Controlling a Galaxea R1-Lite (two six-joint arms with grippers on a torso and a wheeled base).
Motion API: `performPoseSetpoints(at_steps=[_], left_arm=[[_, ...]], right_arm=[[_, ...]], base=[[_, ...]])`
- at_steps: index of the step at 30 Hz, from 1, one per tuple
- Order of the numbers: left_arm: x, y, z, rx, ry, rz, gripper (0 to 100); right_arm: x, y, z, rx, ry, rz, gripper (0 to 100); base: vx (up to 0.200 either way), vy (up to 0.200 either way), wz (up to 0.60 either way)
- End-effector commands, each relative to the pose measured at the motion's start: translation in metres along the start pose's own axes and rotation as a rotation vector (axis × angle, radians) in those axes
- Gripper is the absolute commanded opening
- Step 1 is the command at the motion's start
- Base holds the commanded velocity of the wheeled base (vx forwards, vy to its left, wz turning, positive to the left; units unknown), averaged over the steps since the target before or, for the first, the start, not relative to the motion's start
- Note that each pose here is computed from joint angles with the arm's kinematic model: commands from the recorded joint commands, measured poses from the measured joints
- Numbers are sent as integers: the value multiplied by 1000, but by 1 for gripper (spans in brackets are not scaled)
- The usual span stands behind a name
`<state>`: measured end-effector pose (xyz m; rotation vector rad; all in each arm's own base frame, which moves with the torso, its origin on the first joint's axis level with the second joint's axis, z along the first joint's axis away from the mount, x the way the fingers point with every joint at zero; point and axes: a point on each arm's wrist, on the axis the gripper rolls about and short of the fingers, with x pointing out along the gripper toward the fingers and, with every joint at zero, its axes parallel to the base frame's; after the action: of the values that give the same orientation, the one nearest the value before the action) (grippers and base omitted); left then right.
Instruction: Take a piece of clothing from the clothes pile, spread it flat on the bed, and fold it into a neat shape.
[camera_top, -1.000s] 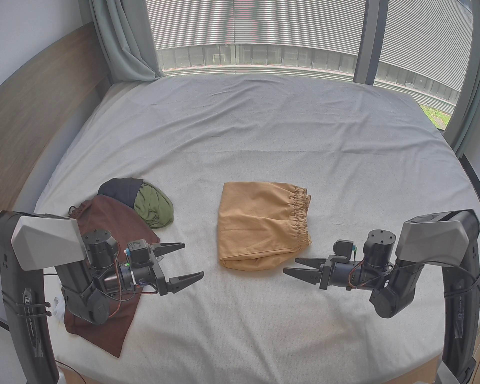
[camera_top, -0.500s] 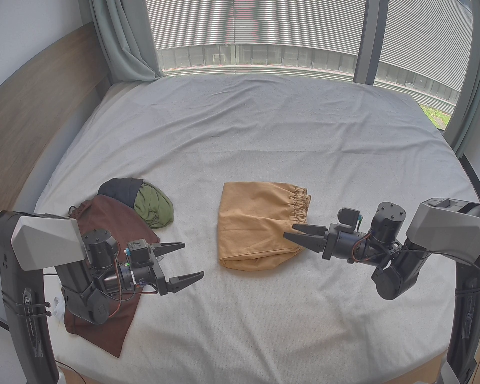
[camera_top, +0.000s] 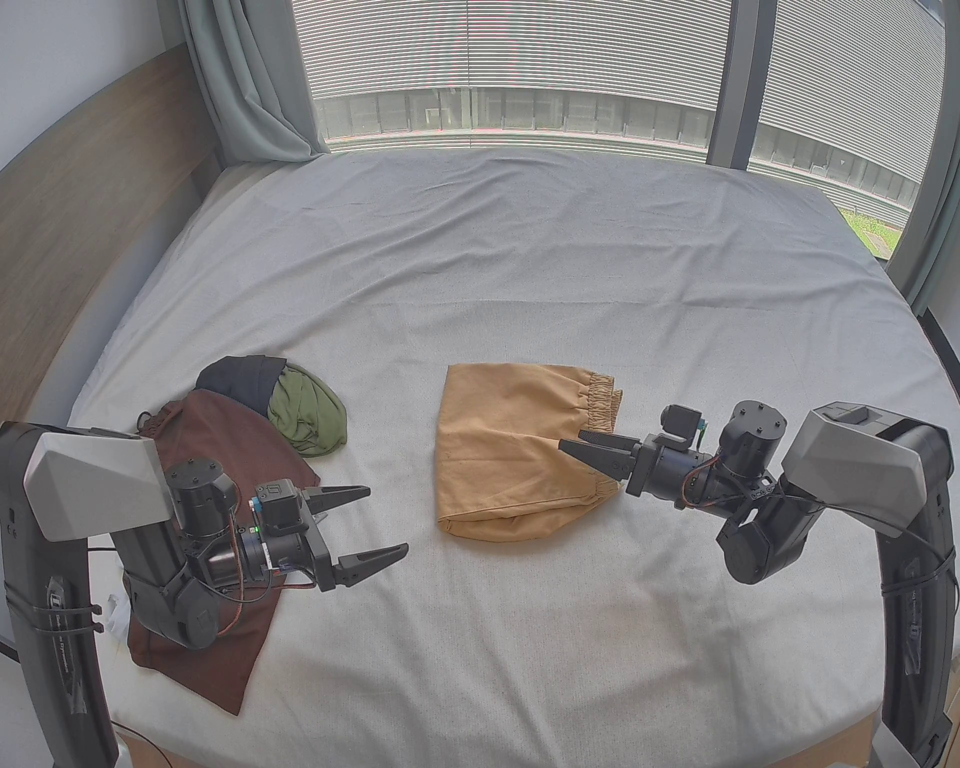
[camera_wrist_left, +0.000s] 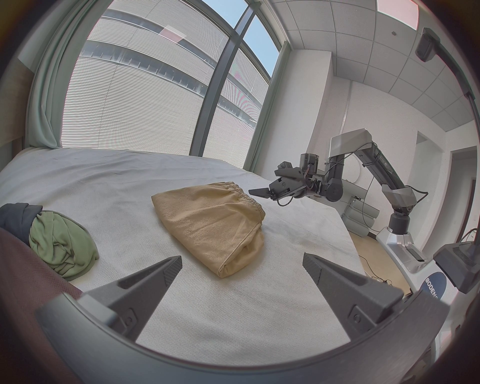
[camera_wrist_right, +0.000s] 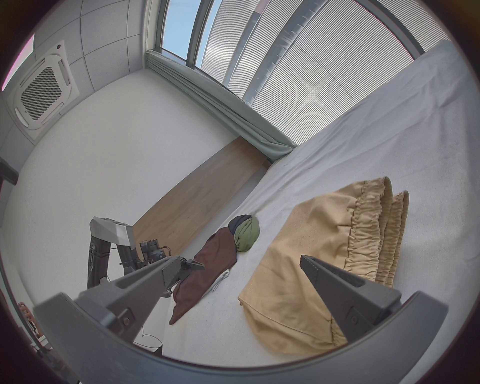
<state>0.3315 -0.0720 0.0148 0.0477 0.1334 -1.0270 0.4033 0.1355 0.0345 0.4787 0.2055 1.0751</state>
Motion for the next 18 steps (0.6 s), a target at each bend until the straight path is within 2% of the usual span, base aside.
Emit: performPoseSetpoints(at_steps=[1,11,18], left_arm=[[0,0,-1,-1,1,1,100],[0,0,-2,-3,3,-1,100],[0,0,-2,-4,4,-1,100]], right_arm=[[2,-15,-17,25,19,-16,100],[1,-34,-51,70,57,-63,100],[4,-38,-58,74,62,-66,100]], base=[[0,0,0],[0,0,0],[0,0,0]])
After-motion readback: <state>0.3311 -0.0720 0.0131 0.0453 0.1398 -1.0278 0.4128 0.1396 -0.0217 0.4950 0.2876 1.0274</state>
